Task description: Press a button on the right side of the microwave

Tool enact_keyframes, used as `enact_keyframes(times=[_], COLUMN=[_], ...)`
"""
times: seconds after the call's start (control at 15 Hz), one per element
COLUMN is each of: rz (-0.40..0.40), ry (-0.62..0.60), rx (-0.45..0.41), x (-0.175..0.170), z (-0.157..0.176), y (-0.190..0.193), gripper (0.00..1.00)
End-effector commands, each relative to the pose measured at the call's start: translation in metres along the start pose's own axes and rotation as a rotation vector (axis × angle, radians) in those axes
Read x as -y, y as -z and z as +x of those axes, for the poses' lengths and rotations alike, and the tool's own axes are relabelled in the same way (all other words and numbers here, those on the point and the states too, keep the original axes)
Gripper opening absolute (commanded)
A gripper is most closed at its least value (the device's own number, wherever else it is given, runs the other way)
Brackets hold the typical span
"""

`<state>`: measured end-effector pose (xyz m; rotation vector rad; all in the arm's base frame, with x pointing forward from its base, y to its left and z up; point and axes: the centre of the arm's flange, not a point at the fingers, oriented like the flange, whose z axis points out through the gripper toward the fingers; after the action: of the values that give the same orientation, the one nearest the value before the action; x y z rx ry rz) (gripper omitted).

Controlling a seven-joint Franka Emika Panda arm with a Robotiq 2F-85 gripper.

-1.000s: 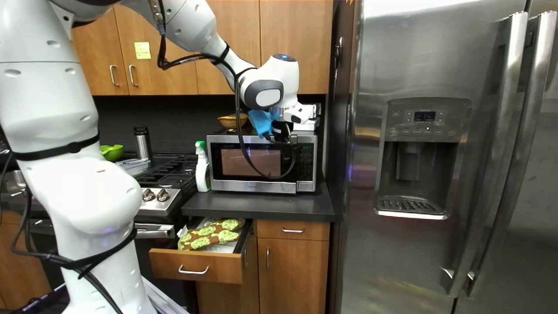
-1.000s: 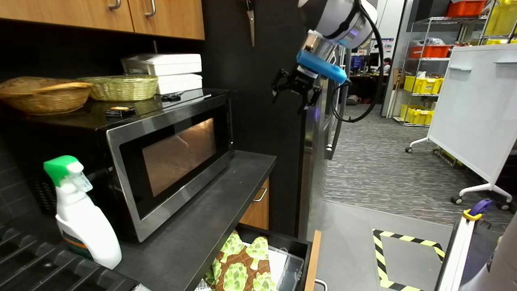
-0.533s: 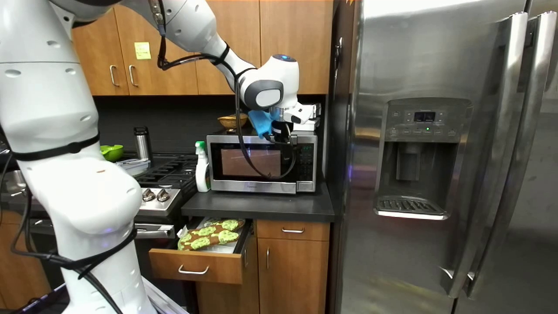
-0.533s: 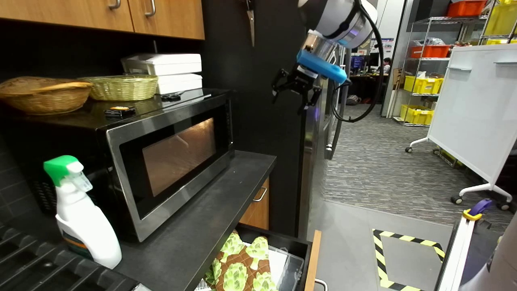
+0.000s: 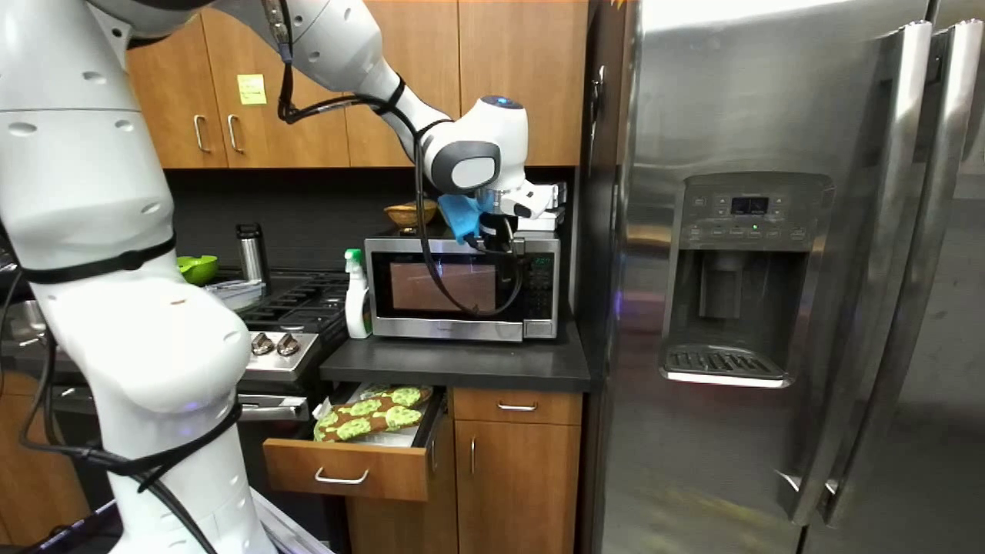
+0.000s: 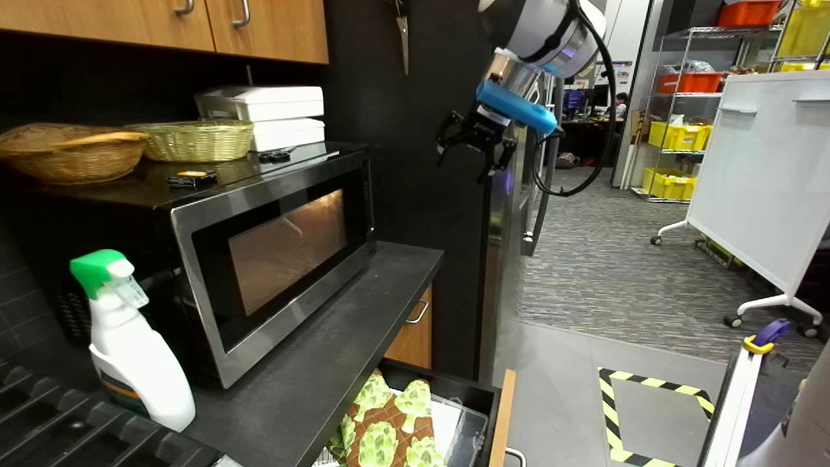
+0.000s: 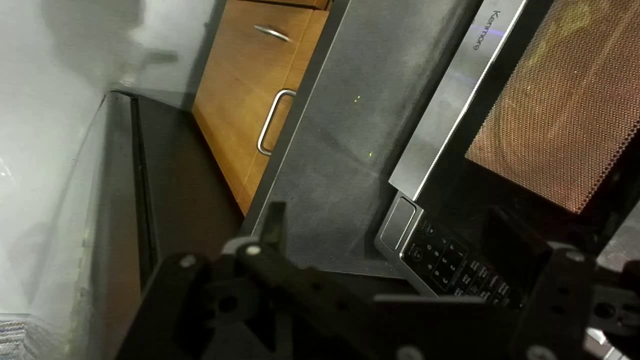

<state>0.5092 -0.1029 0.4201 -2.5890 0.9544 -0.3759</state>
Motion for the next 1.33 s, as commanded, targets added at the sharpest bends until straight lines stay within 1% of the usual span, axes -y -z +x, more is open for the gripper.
enact_keyframes(times=[0.0, 0.2, 0.67, 1.07, 1.27], rz=[0.000, 0.002, 0.013, 0.039, 0.062], ry=[0.000, -0.004, -0.018, -0.047, -0.040], rx=[0.000, -0.010, -0.069, -0.076, -0.076], x=[0.000, -0.001, -0.001, 0.000, 0.002], z=[0.000, 0.002, 0.011, 0.010, 0.010], y=[0.000, -0.005, -0.023, -0.048, -0.060], gripper=[1.00, 1.00, 1.00, 1.00, 1.00])
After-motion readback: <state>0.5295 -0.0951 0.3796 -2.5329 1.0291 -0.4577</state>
